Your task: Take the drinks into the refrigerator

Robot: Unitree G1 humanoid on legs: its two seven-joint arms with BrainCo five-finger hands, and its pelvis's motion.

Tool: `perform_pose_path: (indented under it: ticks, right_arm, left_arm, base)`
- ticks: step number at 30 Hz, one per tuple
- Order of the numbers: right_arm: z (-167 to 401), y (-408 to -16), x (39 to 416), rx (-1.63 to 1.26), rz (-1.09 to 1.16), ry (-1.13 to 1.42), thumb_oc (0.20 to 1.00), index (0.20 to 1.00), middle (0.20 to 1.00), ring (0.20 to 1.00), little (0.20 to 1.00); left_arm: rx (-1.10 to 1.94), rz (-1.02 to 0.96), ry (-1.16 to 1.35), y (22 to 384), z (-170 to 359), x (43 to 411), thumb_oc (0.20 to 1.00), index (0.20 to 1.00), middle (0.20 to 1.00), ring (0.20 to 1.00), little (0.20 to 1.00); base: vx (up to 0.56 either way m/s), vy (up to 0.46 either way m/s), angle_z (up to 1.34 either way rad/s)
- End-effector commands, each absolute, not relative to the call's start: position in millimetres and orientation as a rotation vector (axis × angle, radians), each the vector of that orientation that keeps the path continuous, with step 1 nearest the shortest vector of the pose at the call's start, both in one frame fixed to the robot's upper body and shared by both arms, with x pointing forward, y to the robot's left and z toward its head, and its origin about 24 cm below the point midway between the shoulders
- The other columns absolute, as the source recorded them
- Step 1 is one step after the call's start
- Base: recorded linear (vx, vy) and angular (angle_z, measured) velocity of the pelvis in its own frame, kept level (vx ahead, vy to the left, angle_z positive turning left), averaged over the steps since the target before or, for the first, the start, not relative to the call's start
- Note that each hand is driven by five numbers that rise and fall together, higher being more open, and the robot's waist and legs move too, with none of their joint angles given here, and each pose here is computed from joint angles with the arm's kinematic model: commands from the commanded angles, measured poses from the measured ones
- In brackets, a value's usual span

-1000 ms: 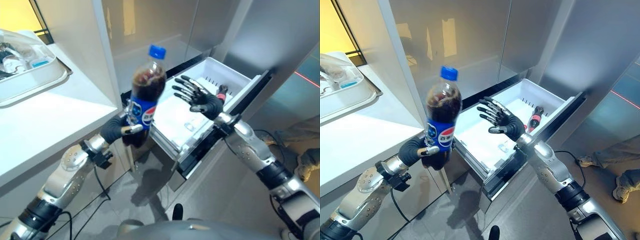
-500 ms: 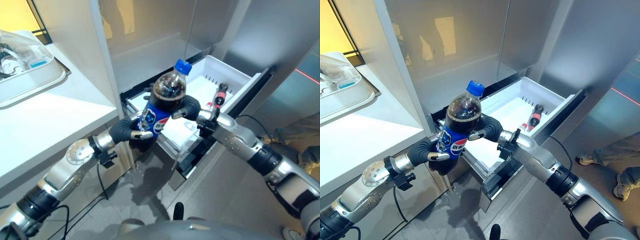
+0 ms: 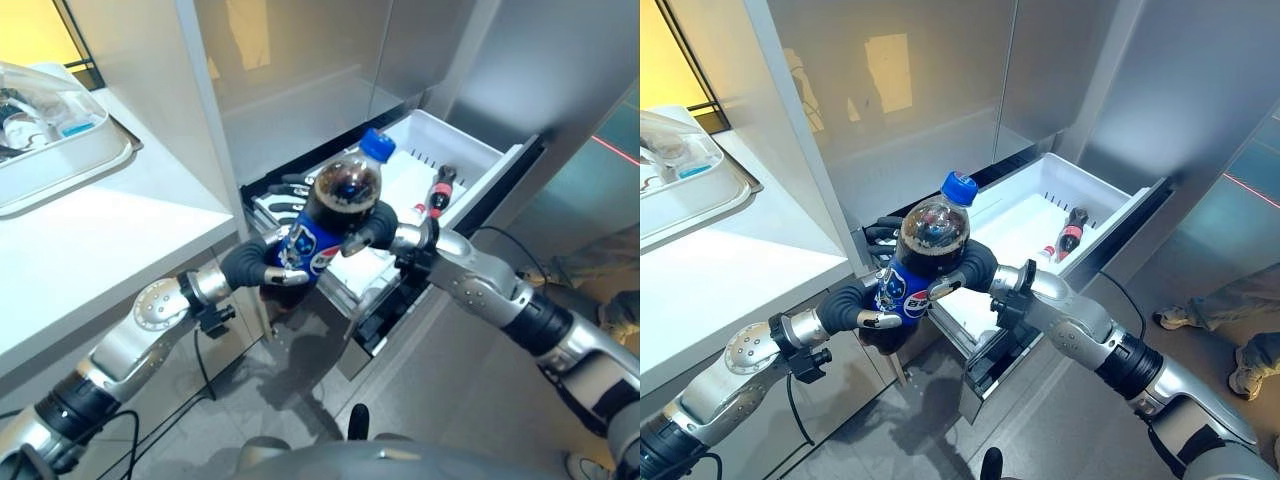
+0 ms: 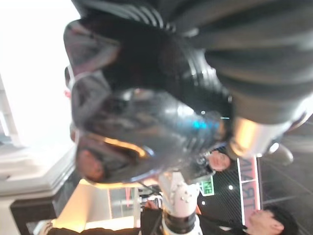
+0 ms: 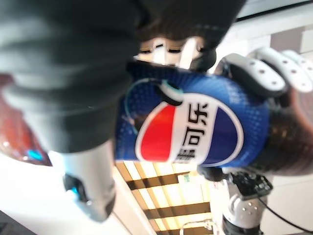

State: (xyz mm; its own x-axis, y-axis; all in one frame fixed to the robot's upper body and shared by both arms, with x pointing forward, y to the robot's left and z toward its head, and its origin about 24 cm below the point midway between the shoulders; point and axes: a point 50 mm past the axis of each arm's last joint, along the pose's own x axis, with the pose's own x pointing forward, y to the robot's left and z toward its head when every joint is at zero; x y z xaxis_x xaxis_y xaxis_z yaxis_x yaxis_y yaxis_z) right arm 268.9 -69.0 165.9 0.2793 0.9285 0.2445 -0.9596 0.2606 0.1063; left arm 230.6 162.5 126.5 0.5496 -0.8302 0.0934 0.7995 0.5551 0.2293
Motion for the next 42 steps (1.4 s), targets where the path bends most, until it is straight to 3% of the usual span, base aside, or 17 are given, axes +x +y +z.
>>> perform_pose_path:
  ticks: [1, 3, 4, 5, 6, 7, 19, 20, 22, 23, 28, 34, 35, 42]
  right_arm:
    - [230, -34, 228, 0.304, 1.634, -0.415, 1.000, 1.000, 1.000, 1.000, 1.000]
    - [231, -33, 228, 0.310, 1.634, -0.414, 1.000, 1.000, 1.000, 1.000, 1.000]
    - [231, -29, 227, 0.331, 1.641, -0.418, 0.900, 0.900, 0.900, 0.900, 0.900]
    - [231, -29, 227, 0.331, 1.641, -0.417, 0.900, 0.900, 0.900, 0.900, 0.900]
    - [231, -29, 227, 0.340, 1.639, -0.423, 0.341, 0.341, 0.341, 0.341, 0.341]
    - [230, -28, 228, 0.362, 1.632, -0.419, 0.200, 0.200, 0.200, 0.200, 0.200]
    - [224, -26, 225, 0.417, 1.621, -0.405, 0.200, 0.200, 0.200, 0.200, 0.200]
    - [223, -26, 226, 0.421, 1.617, -0.402, 0.200, 0.200, 0.200, 0.200, 0.200]
    - [222, -26, 226, 0.423, 1.613, -0.400, 0.200, 0.200, 0.200, 0.200, 0.200]
    - [222, -27, 226, 0.417, 1.613, -0.402, 0.200, 0.200, 0.200, 0.200, 0.200]
    - [215, -41, 234, 0.442, 1.514, -0.407, 0.200, 0.200, 0.200, 0.200, 0.200]
    - [190, -105, 253, 0.519, 1.140, -0.433, 0.200, 0.200, 0.200, 0.200, 0.200]
    - [182, -131, 258, 0.521, 0.989, -0.447, 0.200, 0.200, 0.200, 0.200, 0.200]
    - [176, -176, 255, 0.523, 0.754, -0.510, 0.200, 0.200, 0.200, 0.200, 0.200]
  left_arm:
    - [0.164, -0.971, -0.390, 150, 156, 238, 0.200, 0.200, 0.200, 0.200, 0.200]
    - [0.163, -0.967, -0.388, 150, 155, 238, 0.200, 0.200, 0.200, 0.200, 0.200]
    - [0.156, -0.950, -0.390, 150, 153, 239, 0.200, 0.200, 0.200, 0.200, 0.200]
    - [0.156, -0.950, -0.390, 150, 153, 239, 0.200, 0.200, 0.200, 0.200, 0.200]
    - [0.159, -0.943, -0.395, 151, 154, 240, 0.200, 0.200, 0.200, 0.200, 0.200]
    - [0.159, -0.939, -0.398, 151, 154, 240, 0.200, 0.200, 0.200, 0.200, 0.200]
    - [0.140, -0.941, -0.389, 150, 149, 237, 0.200, 0.200, 0.200, 0.200, 0.200]
    - [0.140, -0.942, -0.387, 150, 149, 237, 0.247, 0.247, 0.247, 0.247, 0.247]
    - [0.142, -0.941, -0.383, 151, 149, 237, 0.526, 0.526, 0.526, 0.526, 0.526]
    - [0.142, -0.939, -0.381, 152, 149, 236, 1.000, 1.000, 1.000, 1.000, 1.000]
    - [0.119, -0.930, -0.348, 156, 144, 233, 1.000, 1.000, 1.000, 1.000, 1.000]
    - [0.064, -0.944, -0.280, 163, 134, 222, 1.000, 1.000, 1.000, 1.000, 1.000]
    - [0.031, -0.937, -0.250, 168, 130, 220, 1.000, 1.000, 1.000, 1.000, 1.000]
    - [0.012, -0.885, -0.204, 181, 123, 213, 1.000, 1.000, 1.000, 1.000, 1.000]
  base:
    - [0.00, 0.000, 0.00]
    - [0.00, 0.000, 0.00]
    - [0.00, 0.000, 0.00]
    - [0.01, 0.000, -0.07]
    - [0.01, -0.001, -0.07]
    - [0.01, -0.001, -0.07]
    - [0.00, 0.000, -0.01]
    - [0.00, 0.000, 0.00]
    - [0.00, 0.000, 0.00]
    - [0.00, 0.000, 0.00]
    - [0.00, 0.000, 0.00]
    - [0.00, 0.000, 0.00]
    - [0.00, 0.000, 0.00]
    - [0.00, -0.001, 0.00]
